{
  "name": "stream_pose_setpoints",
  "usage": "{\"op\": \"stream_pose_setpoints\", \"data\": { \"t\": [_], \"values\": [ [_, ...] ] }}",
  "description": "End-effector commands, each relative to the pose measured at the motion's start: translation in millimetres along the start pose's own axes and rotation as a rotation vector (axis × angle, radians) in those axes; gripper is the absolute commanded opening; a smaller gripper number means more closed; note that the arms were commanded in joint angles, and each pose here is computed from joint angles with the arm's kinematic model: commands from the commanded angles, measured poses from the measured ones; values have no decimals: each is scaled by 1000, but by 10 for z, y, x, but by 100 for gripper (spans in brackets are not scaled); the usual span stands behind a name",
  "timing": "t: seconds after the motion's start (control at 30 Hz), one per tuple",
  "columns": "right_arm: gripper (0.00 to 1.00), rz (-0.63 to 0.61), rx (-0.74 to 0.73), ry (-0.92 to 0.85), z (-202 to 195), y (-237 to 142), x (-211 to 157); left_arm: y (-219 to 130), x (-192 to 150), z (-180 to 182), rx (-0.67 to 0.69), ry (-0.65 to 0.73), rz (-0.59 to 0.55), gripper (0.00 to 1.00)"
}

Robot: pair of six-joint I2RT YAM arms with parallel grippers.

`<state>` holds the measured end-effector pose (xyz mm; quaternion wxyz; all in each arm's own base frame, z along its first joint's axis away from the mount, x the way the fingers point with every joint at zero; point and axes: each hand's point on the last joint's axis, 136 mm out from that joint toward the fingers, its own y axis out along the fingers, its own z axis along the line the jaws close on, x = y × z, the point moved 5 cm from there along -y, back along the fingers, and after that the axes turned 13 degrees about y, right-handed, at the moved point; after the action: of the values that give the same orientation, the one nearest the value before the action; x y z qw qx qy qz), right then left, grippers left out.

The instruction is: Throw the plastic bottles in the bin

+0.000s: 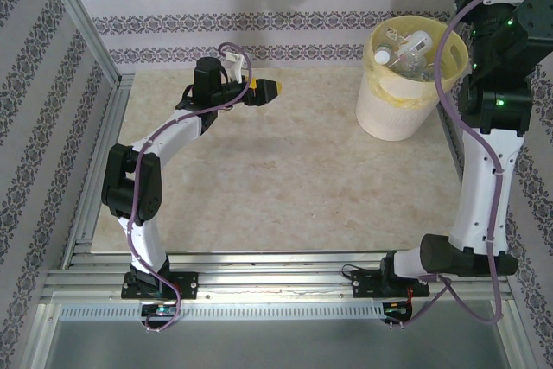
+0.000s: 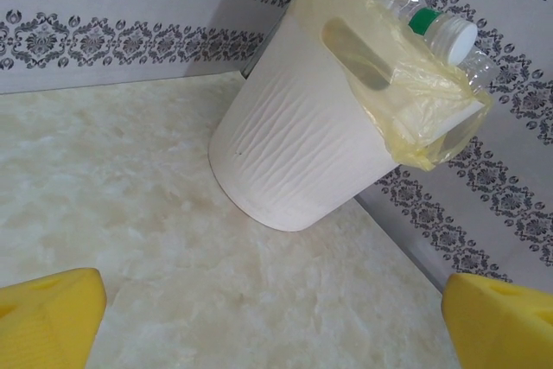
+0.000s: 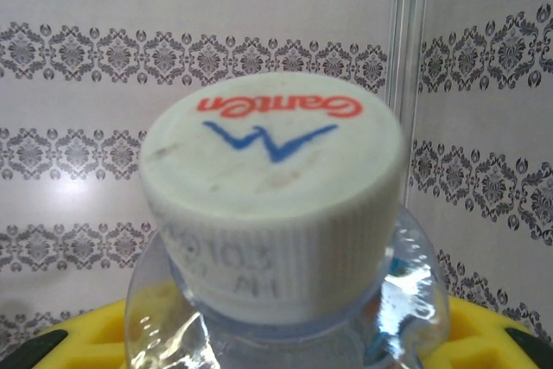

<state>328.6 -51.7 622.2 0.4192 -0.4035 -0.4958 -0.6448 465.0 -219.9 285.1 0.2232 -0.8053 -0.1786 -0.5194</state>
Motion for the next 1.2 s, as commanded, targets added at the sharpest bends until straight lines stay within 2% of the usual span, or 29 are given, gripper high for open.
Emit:
{"op": "stream_pose_setpoints", "data": {
  "t": [0.0,0.13,0.17,0.33,0.4,0.47,0.6,0.73,0.97,1.17],
  "values": [
    [39,-38,-10,-30,-63,110,33,-22,80,59,13,21,-44,100],
    [41,55,-80,19,-313,334,-372,-11,64,95,21,14,-42,100],
    [46,93,-119,30,-413,401,-529,-10,53,119,25,7,-40,100],
    [89,357,-245,98,-791,583,-1463,29,46,194,27,-18,-41,100],
    [98,477,-271,122,-880,572,-1806,37,55,242,31,-33,-44,100],
    [98,508,-276,130,-888,505,-1910,39,65,289,39,-48,-45,100],
    [98,441,-267,114,-884,363,-1837,16,96,335,53,-53,-47,100],
    [98,464,-262,93,-860,276,-1740,10,113,335,54,-50,-49,100],
    [98,413,-215,132,-739,107,-1433,-22,155,345,67,-48,-62,100],
    [98,450,-149,176,-582,-44,-1270,-132,188,388,99,-31,-88,100]
  ]
}}
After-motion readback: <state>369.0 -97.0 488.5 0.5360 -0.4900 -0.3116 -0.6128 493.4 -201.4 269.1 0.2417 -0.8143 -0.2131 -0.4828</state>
